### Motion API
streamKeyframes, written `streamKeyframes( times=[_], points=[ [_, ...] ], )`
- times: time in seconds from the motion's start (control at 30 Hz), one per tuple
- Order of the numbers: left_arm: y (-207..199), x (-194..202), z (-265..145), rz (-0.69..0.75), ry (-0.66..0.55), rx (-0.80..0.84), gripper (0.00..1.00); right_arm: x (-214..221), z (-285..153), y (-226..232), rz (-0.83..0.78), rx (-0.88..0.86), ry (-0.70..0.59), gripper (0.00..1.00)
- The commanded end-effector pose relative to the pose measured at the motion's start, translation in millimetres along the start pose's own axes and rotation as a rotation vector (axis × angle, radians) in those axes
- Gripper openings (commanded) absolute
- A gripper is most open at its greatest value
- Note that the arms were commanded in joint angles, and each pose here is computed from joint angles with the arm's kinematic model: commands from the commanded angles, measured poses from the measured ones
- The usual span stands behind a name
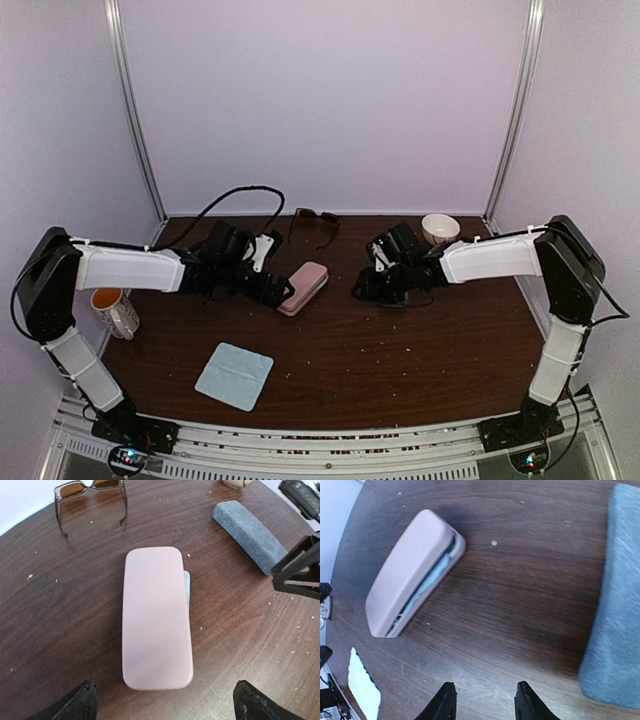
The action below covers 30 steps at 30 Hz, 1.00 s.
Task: Organize the sunglasses
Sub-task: Close the case with sunglasses at the center of the board, then move the case with sunglasses to the center of the board.
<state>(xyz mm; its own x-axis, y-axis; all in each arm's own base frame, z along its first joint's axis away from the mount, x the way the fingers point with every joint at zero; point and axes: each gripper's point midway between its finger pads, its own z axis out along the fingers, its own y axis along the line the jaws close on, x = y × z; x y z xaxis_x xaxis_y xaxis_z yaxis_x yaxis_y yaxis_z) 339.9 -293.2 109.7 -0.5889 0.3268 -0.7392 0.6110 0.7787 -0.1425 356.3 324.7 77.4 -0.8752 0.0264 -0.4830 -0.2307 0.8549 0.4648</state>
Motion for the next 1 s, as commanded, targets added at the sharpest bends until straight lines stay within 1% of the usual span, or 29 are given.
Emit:
streamKeyframes(
  times=[0.0, 0.1, 0.23, 0.37, 0.57, 0.83, 0.9, 0.97],
  points=[
    [2, -16, 15, 0.07, 0.017, -0.021, 0.98, -8, -19, -15, -0.014, 0.053, -0.046, 0.42],
    [4, -21, 26, 0.084, 0.032, -0.033, 0.98, -8, -23, -21, -0.013, 0.065, -0.052, 0.45],
    [8, -19, 48, 0.103, 0.101, -0.051, 0.98, -6, -28, -26, -0.014, 0.074, -0.056, 0.49],
    [9, -14, 66, 0.101, 0.135, -0.044, 0.98, -5, -30, -30, -0.011, 0.08, -0.055, 0.51],
    [1, 4, 86, 0.093, 0.195, 0.009, 0.98, -5, -31, -33, -0.009, 0.084, -0.057, 0.52],
    [6, 32, 100, 0.089, 0.263, -0.049, 0.98, -6, -28, -34, -0.008, 0.087, -0.046, 0.55],
    [8, 37, 102, 0.092, 0.274, -0.062, 0.96, -7, -28, -34, -0.006, 0.089, -0.046, 0.55],
    [11, 42, 102, 0.095, 0.283, -0.079, 0.91, -8, -27, -33, -0.005, 0.09, -0.043, 0.55]
  ],
)
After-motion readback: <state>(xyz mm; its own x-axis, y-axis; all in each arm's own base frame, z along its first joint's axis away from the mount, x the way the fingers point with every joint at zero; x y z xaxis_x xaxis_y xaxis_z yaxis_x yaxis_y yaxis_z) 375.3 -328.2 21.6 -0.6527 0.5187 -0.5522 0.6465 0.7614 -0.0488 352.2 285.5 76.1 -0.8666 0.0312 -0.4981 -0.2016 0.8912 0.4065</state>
